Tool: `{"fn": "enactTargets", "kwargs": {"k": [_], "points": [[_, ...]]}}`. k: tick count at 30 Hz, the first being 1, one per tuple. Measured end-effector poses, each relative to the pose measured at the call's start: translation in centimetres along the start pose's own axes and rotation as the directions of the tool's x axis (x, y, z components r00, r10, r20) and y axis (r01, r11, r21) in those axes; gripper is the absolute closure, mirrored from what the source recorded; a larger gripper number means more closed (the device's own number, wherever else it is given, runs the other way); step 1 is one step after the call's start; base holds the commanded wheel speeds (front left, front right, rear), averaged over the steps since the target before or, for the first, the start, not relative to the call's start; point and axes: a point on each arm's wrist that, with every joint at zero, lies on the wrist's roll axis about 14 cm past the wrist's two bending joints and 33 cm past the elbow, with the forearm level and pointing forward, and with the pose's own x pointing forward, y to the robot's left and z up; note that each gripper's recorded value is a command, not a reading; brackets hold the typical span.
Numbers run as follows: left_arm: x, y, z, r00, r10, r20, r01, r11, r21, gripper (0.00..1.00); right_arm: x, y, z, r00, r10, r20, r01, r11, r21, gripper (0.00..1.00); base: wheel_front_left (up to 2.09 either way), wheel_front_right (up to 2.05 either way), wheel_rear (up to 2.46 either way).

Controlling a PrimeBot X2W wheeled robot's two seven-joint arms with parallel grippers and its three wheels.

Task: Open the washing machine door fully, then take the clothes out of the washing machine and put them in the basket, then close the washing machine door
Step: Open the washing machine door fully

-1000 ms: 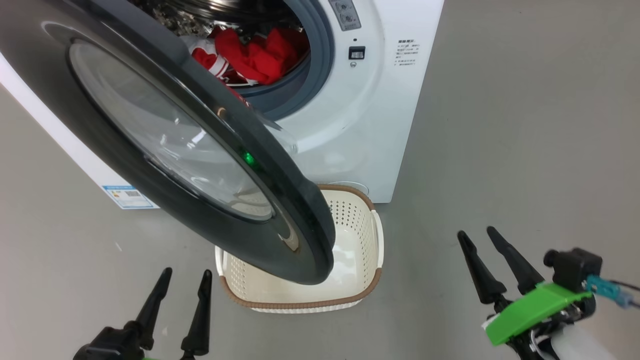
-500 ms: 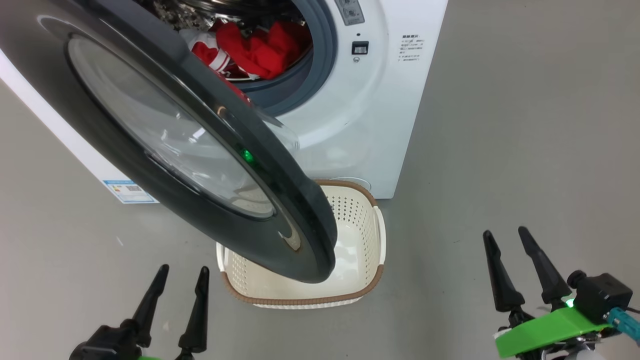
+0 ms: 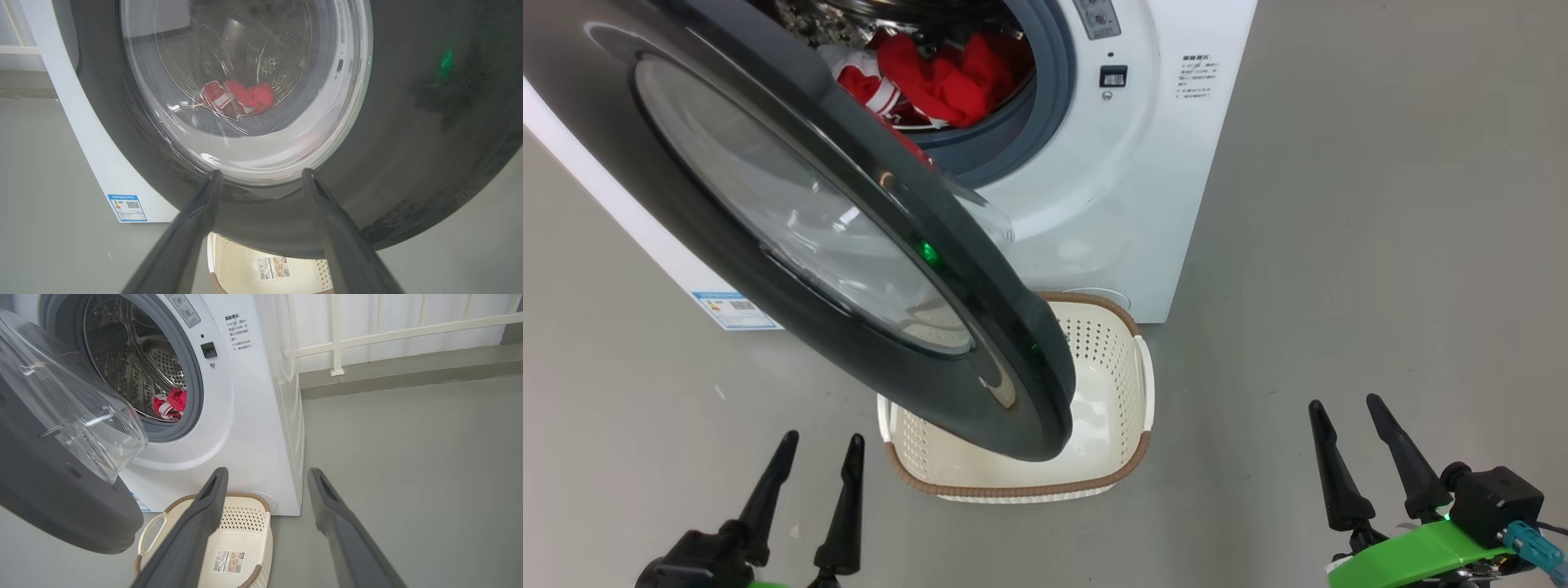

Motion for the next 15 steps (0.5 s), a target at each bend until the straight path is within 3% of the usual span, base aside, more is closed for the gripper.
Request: {"fn": "enactTargets", "kwargs": {"k": [7, 12, 13, 14, 15], "points": [[-0.05, 0.03, 0.1, 1.0, 0.001, 0.003, -0.001, 1.0, 0.0, 0.0, 0.0, 0.15, -0.04, 1.0, 0.001, 0.0, -0.001, 1.0, 0.008, 0.0, 0.0, 0.0, 0.0], [-0.04, 0.01, 0.1, 1.0, 0.0, 0.003, 0.0, 1.0, 0.0, 0.0, 0.06, 0.17, 0.14, 1.0, -0.01, 0.011, 0.009, 0.998, 0.068, 0.0, 0.0, 0.0, 0.0], [-0.04, 0.01, 0.1, 1.0, 0.0, 0.003, 0.0, 1.0, 0.0, 0.0, 0.1, 0.24, 0.2, 1.0, -0.009, 0.013, 0.008, 0.997, 0.076, 0.11, 0.0, 0.0, 0.0], [-0.04, 0.01, 0.09, 1.0, 0.001, 0.003, -0.001, 1.0, 0.0, 0.0, 0.17, 0.43, 0.24, 1.0, -0.003, 0.015, 0.002, 0.997, 0.08, 0.67, 0.0, 0.0, 0.0], [-0.05, 0.0, 0.09, 1.0, 0.0, 0.003, 0.0, 1.0, 0.0, 0.0, 0.27, 0.7, 0.35, 1.0, 0.003, 0.019, -0.005, 0.996, 0.089, 0.99, 0.0, 0.0, 0.0]]}}
